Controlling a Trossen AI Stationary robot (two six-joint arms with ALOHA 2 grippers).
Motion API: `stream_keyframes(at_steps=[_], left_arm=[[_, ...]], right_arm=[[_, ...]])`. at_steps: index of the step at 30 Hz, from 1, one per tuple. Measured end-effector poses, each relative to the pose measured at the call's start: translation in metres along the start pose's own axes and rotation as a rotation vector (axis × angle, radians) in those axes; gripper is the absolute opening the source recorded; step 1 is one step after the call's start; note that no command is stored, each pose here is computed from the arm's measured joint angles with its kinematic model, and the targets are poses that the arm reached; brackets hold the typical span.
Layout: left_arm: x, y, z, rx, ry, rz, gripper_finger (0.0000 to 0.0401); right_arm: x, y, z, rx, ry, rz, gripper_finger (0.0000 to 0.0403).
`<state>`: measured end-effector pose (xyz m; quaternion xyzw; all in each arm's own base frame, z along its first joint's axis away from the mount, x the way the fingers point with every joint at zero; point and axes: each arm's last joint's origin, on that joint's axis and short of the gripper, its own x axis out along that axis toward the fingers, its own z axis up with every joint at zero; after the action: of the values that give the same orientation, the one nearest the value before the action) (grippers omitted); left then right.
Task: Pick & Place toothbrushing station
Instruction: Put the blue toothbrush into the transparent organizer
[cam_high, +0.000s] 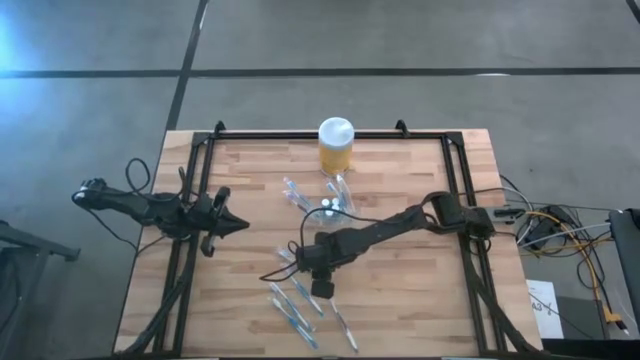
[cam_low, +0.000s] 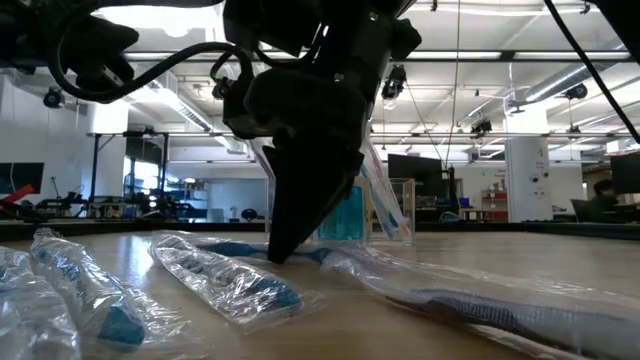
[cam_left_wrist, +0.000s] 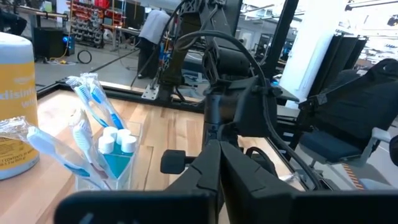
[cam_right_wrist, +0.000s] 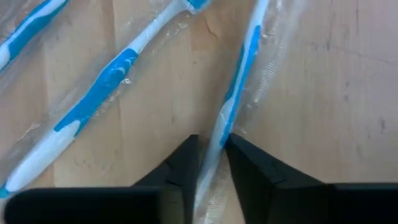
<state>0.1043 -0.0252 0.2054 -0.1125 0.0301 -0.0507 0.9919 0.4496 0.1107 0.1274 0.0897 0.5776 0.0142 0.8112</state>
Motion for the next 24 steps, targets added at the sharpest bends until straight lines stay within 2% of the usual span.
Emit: stream_keyframes(at_steps=[4, 7, 16, 20, 24], left_arm=[[0.000, 0.000, 0.000, 0.000, 0.000, 0.000, 0.0007], [0.000, 0.000, 0.000, 0.001, 0.000, 0.000, 0.0008], [0.000, 0.000, 0.000, 0.009, -0.001, 0.000, 0.0012], [0.000, 0.000, 0.000, 0.023, -0.002, -0.001, 0.0008], [0.001, 0.000, 0.001, 0.032, -0.004, -0.004, 0.0010]], right_arm=[[-0.008, 0.002, 0.001, -0.055, -0.027, -0.037, 0.0023], [-0.020, 0.005, 0.001, -0.084, -0.047, -0.062, 0.0021], [-0.088, 0.028, 0.005, -0.197, -0.247, -0.088, 0.0021], [-0.127, 0.043, 0.001, -0.292, -0.451, -0.034, 0.0021], [-0.154, 0.047, -0.017, -0.372, -0.705, -0.029, 0.0021]])
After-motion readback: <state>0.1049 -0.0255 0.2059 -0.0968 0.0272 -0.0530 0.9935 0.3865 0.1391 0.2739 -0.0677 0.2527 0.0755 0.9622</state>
